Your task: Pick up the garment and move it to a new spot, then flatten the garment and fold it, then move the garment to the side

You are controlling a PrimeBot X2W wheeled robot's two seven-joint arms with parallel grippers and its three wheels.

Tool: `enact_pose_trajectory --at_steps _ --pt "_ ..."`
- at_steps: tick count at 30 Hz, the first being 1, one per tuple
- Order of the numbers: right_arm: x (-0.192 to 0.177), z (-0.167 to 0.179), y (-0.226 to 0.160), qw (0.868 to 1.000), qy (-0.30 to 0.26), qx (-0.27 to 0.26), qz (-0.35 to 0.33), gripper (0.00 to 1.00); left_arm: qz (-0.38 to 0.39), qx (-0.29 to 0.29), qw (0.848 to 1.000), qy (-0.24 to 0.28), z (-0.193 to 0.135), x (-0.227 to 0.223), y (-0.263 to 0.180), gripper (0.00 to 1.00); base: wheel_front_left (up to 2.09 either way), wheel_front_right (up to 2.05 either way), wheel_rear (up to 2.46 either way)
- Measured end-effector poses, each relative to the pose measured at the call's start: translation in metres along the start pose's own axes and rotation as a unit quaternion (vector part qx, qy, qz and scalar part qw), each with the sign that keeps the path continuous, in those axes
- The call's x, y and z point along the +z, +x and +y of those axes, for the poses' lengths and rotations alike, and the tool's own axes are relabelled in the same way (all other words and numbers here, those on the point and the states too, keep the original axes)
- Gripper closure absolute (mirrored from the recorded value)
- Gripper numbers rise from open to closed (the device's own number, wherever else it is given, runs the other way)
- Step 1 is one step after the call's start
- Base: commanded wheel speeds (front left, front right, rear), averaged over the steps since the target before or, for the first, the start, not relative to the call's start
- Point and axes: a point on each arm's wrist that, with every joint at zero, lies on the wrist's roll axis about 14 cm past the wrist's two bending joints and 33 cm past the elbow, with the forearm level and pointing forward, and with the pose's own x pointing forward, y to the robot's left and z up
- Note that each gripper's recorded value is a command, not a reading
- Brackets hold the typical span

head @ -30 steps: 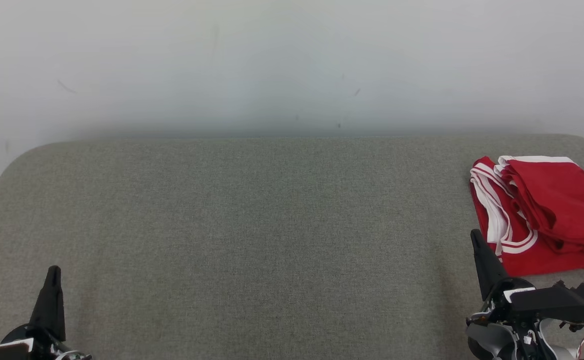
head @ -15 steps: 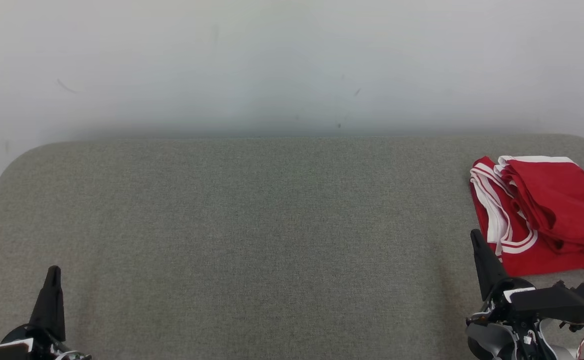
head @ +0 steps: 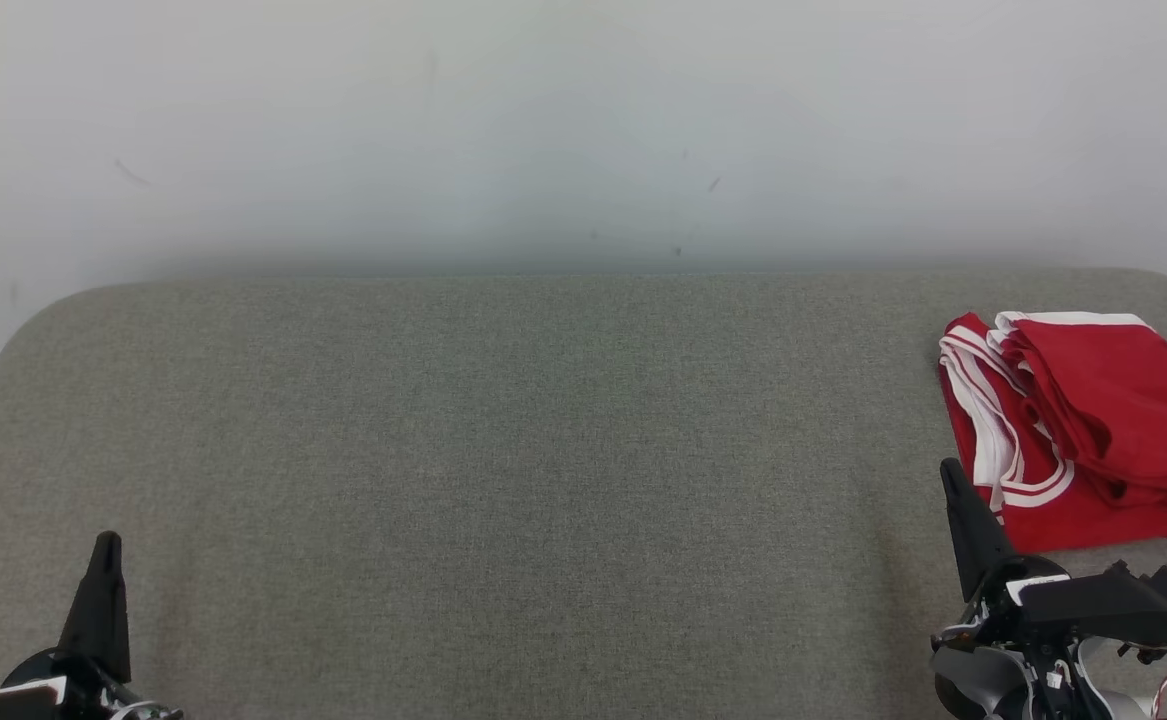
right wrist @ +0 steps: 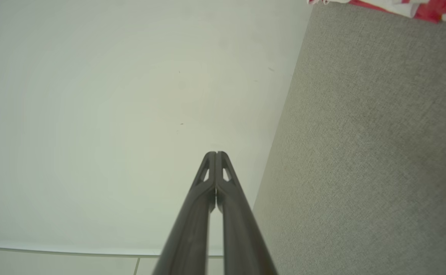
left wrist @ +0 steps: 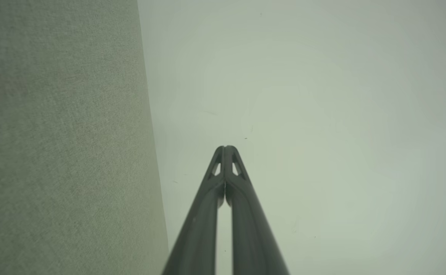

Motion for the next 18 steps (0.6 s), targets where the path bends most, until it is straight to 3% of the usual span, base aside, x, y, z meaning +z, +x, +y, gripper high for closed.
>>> enact_pose_trajectory --at_steps 18 --pt "-0.0001 0.0000 0.0000 1.000 0.000 0.000 0.000 1.00 0.000 0.000 1.000 0.000 -0.0001 0.0002 0.0000 1.00 0.00 0.00 0.00"
